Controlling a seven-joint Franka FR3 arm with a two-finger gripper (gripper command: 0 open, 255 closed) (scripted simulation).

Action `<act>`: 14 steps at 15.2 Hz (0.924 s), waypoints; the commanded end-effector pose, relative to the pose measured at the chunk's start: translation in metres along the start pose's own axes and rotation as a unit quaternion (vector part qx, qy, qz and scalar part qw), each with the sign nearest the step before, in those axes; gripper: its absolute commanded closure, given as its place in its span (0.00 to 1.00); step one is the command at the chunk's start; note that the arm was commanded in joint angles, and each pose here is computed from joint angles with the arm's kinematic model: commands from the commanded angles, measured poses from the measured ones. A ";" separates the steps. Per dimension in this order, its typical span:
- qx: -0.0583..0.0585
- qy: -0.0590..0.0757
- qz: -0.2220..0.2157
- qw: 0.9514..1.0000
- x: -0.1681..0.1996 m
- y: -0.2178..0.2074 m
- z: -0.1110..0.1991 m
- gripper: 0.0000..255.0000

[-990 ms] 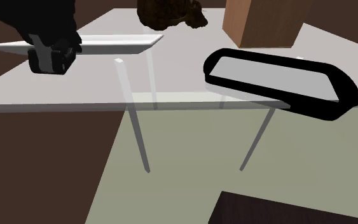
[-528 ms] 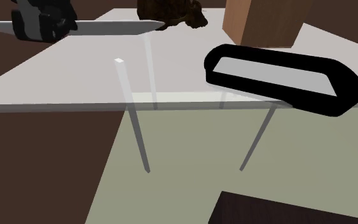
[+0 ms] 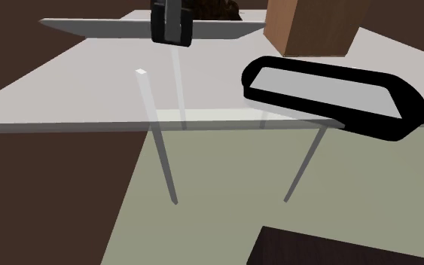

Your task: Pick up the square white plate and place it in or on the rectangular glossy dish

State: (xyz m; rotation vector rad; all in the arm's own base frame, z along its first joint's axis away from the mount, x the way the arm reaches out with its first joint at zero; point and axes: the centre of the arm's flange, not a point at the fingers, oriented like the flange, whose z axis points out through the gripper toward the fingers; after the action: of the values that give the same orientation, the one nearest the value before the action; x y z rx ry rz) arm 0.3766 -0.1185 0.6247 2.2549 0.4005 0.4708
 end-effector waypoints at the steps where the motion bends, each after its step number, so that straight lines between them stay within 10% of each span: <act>1: 0.000 0.000 0.000 1.000 -0.023 -0.001 -0.011 1.00; 14: 0.000 0.000 0.000 1.000 -0.181 -0.004 -0.079 1.00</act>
State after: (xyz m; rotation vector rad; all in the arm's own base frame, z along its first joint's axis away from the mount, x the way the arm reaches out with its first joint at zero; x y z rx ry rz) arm 0.1959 -0.1426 0.6327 2.2548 0.3995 0.4713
